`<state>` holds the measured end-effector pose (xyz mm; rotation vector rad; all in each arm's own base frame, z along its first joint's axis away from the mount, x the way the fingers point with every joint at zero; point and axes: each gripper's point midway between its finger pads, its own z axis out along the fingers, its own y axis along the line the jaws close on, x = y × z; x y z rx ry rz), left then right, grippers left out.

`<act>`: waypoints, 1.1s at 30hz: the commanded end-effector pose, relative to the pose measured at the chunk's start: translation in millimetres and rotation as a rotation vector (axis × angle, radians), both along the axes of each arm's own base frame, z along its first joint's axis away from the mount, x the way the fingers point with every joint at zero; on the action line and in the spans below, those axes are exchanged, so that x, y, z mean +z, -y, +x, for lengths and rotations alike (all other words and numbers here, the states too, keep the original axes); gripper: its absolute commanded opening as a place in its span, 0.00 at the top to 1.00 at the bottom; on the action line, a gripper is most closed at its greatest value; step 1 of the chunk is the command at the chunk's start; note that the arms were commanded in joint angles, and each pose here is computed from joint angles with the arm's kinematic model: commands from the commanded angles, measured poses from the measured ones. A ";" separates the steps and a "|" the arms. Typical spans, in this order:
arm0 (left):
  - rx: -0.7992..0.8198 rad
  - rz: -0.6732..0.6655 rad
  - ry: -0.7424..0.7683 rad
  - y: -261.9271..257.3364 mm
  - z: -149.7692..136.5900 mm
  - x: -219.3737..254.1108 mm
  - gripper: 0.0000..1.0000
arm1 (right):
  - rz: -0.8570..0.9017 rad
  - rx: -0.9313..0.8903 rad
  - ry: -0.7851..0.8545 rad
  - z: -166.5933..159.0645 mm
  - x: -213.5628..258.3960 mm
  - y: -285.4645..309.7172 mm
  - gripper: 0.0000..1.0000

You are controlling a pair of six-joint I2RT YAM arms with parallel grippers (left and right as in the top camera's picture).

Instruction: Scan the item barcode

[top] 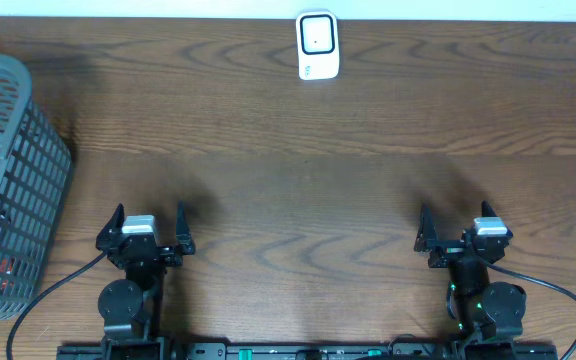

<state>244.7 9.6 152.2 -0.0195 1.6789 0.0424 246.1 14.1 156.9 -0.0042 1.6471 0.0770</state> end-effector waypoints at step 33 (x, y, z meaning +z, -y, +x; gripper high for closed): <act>0.186 -0.807 0.929 -67.8 -57.8 254.7 0.02 | 0.014 -0.002 0.000 -0.2 -0.5 0.6 0.01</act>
